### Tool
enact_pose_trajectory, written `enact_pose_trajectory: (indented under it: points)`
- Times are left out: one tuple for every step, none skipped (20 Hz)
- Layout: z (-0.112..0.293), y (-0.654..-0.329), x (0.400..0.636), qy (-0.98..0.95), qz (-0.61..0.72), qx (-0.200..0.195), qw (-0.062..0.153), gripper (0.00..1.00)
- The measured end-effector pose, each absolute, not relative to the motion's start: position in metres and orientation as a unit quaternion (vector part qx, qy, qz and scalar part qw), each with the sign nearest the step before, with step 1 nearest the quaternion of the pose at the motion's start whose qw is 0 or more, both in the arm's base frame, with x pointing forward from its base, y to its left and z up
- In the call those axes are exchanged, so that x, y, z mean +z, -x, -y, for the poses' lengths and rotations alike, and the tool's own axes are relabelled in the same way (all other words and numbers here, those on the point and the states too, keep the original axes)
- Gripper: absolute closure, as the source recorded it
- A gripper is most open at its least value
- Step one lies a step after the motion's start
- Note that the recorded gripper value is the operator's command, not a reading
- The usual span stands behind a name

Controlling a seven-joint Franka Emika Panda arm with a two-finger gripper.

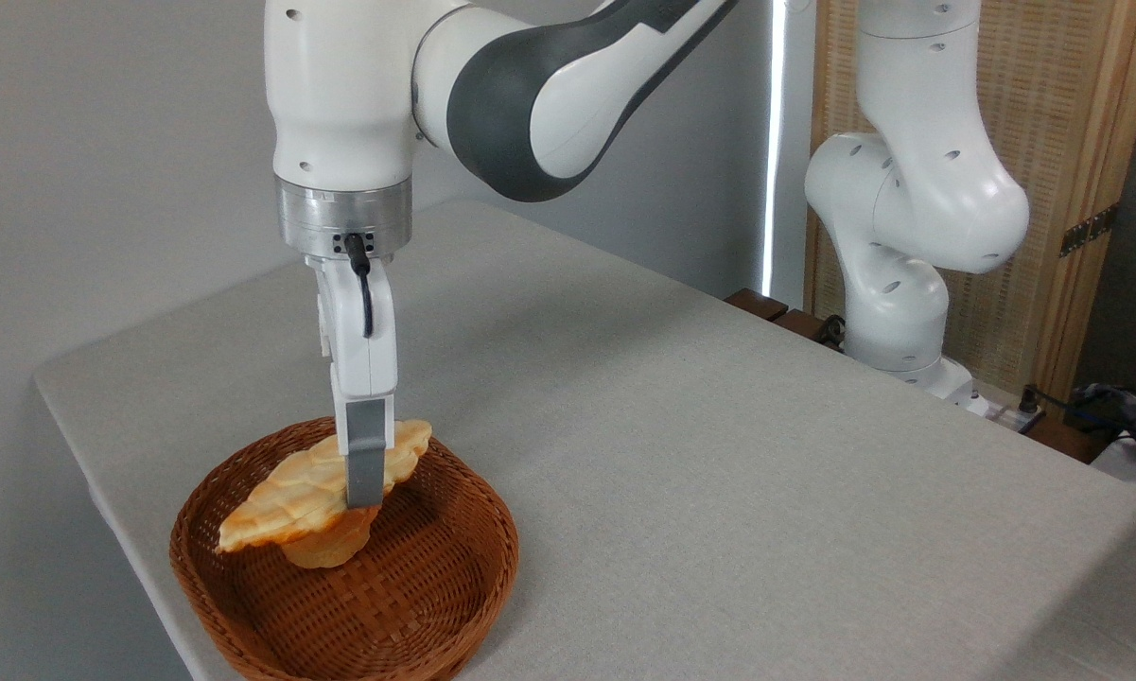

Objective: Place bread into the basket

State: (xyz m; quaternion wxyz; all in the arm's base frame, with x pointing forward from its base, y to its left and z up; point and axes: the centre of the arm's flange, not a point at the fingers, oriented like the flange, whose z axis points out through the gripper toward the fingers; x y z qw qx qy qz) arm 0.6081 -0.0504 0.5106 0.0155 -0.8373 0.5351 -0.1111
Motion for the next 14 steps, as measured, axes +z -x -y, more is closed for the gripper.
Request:
enact_pose_trajectory:
  points:
    - [0.0504, -0.6081, 0.5106, 0.836, -0.536, -0.111, 0.016, 0.00]
    - [0.0502, -0.6082, 0.5106, 0.835, -0.539, -0.111, 0.016, 0.00]
    - [0.0500, -0.6082, 0.5106, 0.834, -0.540, -0.111, 0.016, 0.00]
    - [0.0496, -0.6082, 0.5106, 0.833, -0.542, -0.111, 0.017, 0.00]
    - [0.0494, -0.6083, 0.5107, 0.833, -0.542, -0.111, 0.017, 0.00]
    - [0.0493, -0.6083, 0.5108, 0.833, -0.542, -0.111, 0.017, 0.00]
    - [0.0490, -0.6084, 0.5111, 0.833, -0.542, -0.111, 0.017, 0.00]
    - [0.0487, -0.6085, 0.5113, 0.833, -0.541, -0.111, 0.017, 0.00]
    - [0.0480, -0.6086, 0.5118, 0.833, -0.541, -0.112, 0.017, 0.00]
    - [0.0477, -0.6088, 0.5124, 0.834, -0.541, -0.112, 0.018, 0.00]
    - [0.0475, -0.6089, 0.5130, 0.834, -0.539, -0.113, 0.018, 0.00]
    - [0.0474, -0.6088, 0.5141, 0.837, -0.535, -0.113, 0.017, 0.00]
    - [0.0476, -0.6081, 0.5159, 0.845, -0.523, -0.113, 0.015, 0.00]
    - [0.0478, -0.6072, 0.5173, 0.851, -0.513, -0.113, 0.013, 0.00]
